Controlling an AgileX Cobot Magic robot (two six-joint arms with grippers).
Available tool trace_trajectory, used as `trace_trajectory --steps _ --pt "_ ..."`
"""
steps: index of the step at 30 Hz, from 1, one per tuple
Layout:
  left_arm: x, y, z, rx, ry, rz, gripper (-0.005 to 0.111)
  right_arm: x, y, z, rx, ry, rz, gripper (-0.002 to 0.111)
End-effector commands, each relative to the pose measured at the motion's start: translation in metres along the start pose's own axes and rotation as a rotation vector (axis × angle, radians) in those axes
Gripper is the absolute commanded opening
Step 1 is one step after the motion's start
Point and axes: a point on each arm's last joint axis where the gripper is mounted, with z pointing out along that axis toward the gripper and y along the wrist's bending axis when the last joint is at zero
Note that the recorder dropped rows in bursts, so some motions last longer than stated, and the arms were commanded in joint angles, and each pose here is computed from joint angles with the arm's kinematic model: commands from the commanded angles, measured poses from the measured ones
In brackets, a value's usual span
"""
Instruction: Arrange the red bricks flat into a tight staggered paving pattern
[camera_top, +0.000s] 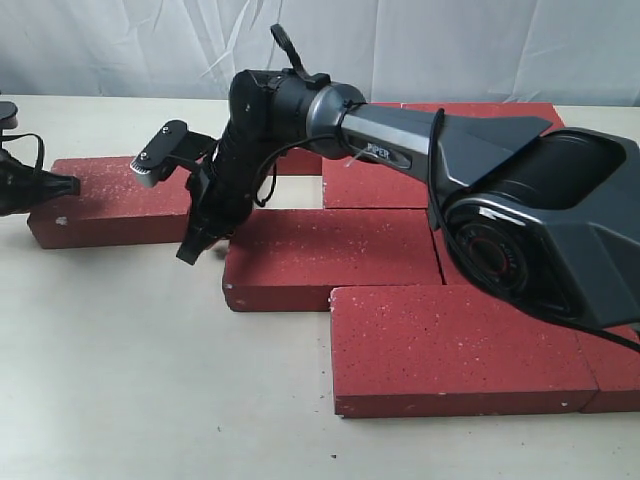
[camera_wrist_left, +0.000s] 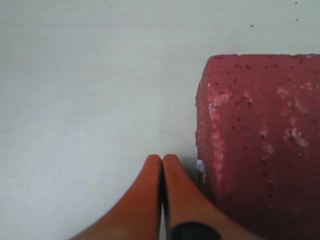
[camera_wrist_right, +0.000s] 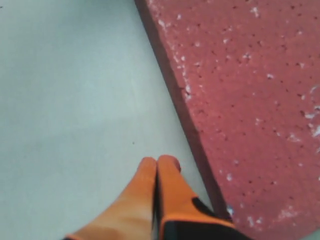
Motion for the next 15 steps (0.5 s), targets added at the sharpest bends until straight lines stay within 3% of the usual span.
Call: trace_trajectory --steps 1,6,9,15 --pt "-0.003 -0.001 -0.001 -0.008 -0.019 0.002 0.0 -0.008 0.0 -0.022 0.014 -0.012 -0.014 0.0" --pt "-0.003 -0.001 -0.001 -0.008 -0.019 0.006 0.0 -0.021 -0.013 -0.069 0.138 -0.099 -0.037 0.0" --pt "-0.003 -0.001 -0.001 -0.008 -0.019 0.006 0.0 -0.023 -0.033 -0.083 0.229 -0.209 0.096 0.0" --pt "-0.004 0.0 -0.001 -0.011 -0.022 0.009 0.0 -0.012 -0.048 -0.06 0.258 -0.207 0.123 0.0"
